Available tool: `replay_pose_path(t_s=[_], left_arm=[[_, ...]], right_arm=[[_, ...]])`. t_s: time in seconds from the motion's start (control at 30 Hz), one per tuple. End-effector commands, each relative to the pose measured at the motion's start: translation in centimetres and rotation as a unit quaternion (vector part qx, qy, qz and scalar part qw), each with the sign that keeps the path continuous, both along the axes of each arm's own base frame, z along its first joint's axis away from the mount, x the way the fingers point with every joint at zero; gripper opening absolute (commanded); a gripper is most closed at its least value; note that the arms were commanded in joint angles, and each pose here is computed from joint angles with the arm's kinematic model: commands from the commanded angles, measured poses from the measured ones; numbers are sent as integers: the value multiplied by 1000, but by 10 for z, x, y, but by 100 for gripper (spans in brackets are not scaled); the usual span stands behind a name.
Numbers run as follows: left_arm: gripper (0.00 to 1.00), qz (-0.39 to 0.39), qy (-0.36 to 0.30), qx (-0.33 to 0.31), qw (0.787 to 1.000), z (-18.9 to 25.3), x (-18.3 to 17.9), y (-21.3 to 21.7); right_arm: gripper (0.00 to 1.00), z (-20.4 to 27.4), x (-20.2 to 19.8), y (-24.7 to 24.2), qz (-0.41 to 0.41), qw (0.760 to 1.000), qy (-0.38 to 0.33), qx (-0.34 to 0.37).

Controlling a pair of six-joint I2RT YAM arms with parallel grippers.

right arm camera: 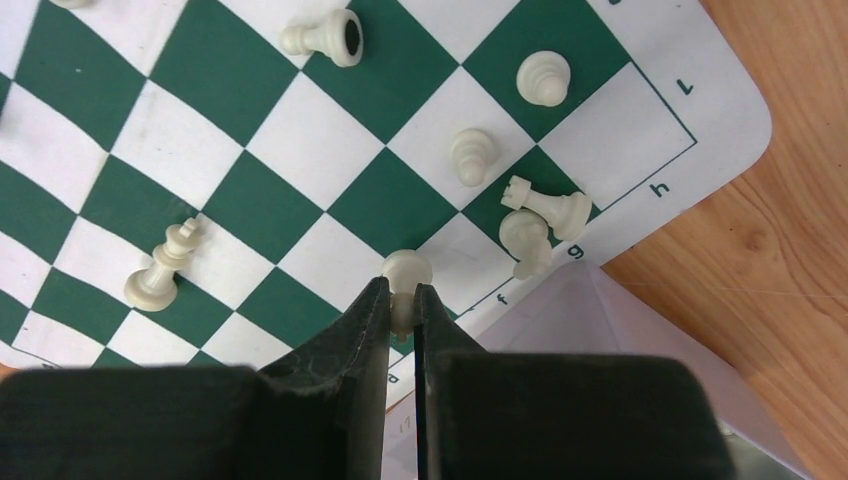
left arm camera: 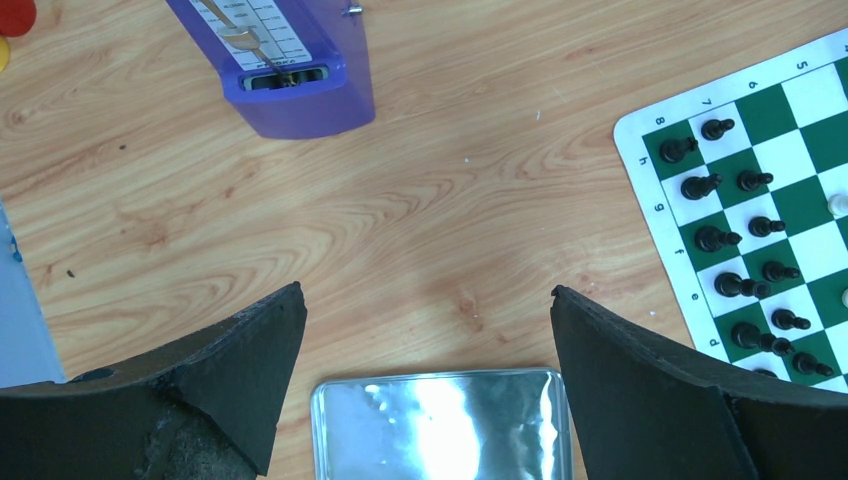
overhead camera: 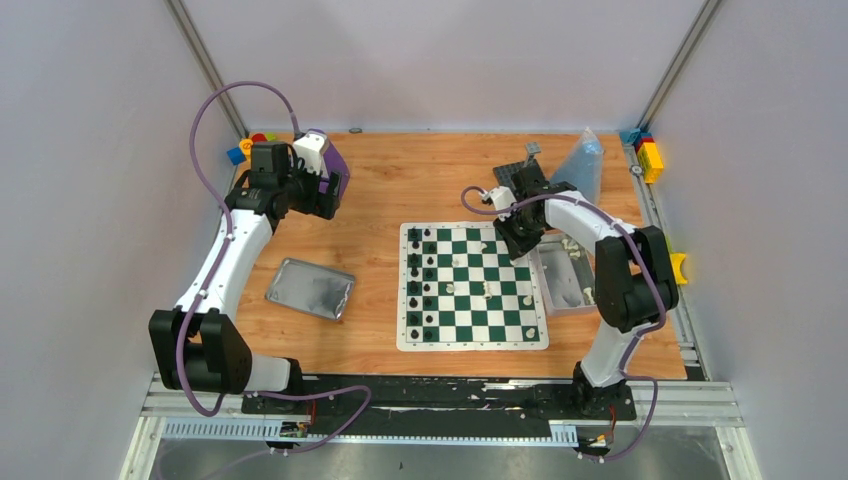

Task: Set up the chess pieces on the board
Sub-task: Place the chess piece on the chessboard.

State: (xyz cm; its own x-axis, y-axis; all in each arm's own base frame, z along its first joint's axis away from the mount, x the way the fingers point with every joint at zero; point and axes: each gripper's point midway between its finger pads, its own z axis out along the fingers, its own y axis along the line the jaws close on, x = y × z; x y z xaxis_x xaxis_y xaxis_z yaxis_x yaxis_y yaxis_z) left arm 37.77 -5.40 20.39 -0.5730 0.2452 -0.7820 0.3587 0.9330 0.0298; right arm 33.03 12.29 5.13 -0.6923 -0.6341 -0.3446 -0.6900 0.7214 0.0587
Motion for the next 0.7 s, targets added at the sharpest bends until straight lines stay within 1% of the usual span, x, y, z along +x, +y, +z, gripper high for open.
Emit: replay_pose_path(t_s=[0.0, 0.67], left_arm=[[100, -2, -22, 1, 1000, 9, 5, 2], [100, -3, -18, 2, 1000, 6, 5, 2]], right_arm=[[0, 5, 24, -7, -10, 999, -30, -11], [2, -8, 26, -26, -22, 999, -19, -26]])
